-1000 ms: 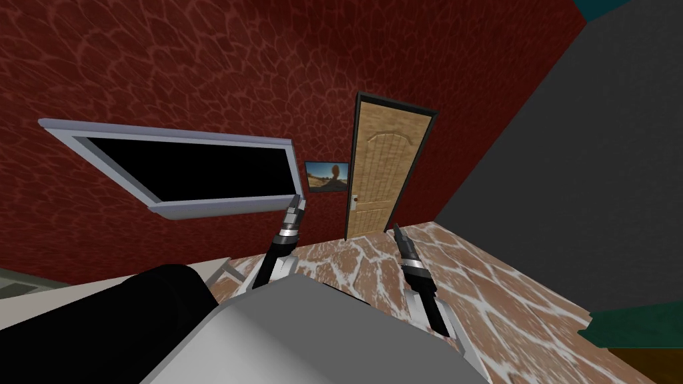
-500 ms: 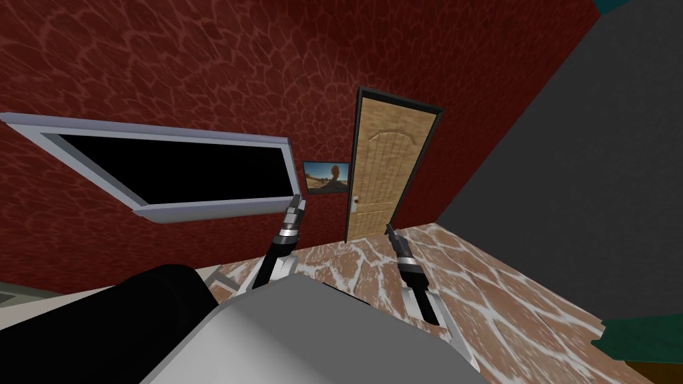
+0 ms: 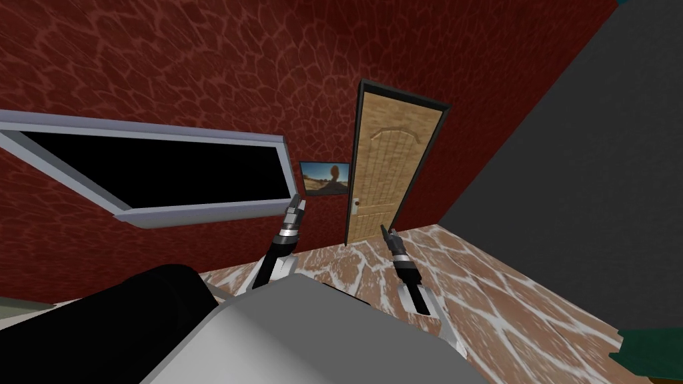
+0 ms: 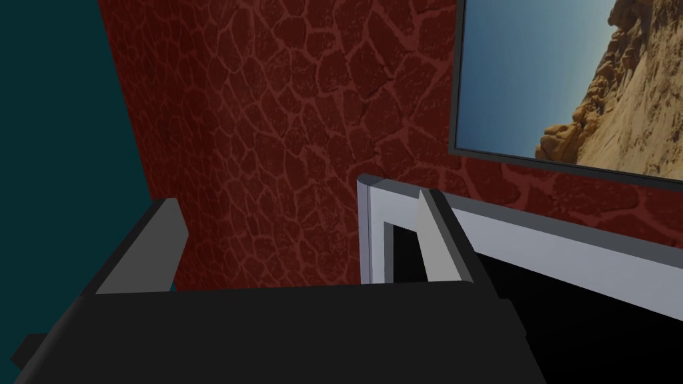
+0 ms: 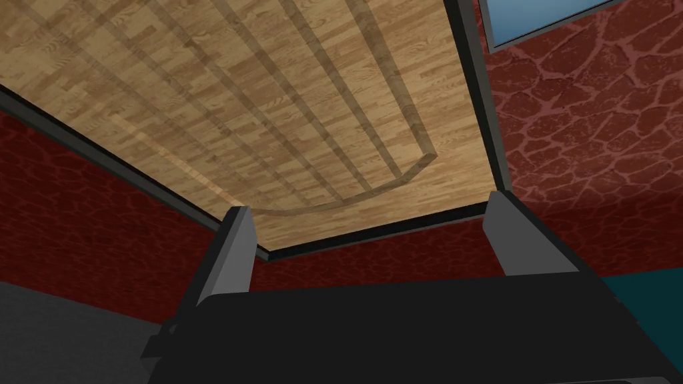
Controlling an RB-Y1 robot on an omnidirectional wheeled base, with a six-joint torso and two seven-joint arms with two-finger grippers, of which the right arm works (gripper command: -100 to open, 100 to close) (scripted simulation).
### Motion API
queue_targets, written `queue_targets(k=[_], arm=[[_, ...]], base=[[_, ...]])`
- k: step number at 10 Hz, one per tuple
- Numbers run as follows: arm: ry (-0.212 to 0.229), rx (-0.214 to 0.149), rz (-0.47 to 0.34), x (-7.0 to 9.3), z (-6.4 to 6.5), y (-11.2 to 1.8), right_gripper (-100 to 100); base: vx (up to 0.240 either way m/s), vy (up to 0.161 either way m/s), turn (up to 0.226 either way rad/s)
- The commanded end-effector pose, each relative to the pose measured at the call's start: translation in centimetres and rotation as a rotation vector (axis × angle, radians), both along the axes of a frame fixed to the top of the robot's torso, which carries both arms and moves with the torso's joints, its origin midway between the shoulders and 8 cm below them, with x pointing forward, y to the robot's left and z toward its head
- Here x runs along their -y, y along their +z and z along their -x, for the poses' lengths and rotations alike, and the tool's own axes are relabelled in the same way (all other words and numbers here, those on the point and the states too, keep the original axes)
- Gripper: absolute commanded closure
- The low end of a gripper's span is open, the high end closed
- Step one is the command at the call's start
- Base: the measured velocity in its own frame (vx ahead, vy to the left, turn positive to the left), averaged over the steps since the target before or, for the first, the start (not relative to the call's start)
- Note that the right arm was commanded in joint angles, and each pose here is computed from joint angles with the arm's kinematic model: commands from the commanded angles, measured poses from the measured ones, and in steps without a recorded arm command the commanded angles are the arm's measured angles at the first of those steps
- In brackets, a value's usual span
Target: Pull the door open
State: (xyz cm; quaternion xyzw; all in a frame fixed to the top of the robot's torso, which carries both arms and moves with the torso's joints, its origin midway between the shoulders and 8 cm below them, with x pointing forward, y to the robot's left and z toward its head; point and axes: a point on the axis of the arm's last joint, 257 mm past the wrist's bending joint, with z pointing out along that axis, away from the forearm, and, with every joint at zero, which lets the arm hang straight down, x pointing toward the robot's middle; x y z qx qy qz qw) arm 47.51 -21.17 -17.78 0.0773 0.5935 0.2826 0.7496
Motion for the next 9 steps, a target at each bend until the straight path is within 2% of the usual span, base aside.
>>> queue_targets(k=[1,9], arm=[[0.008,-0.009,0.041,-0.7,-0.4,-0.9,-100],[0.052,-0.049,0.229,-3.4,-2.1,-4.9,-100]], base=[[0.102,0.022,0.000],[0.098,0.025,-0.002]])
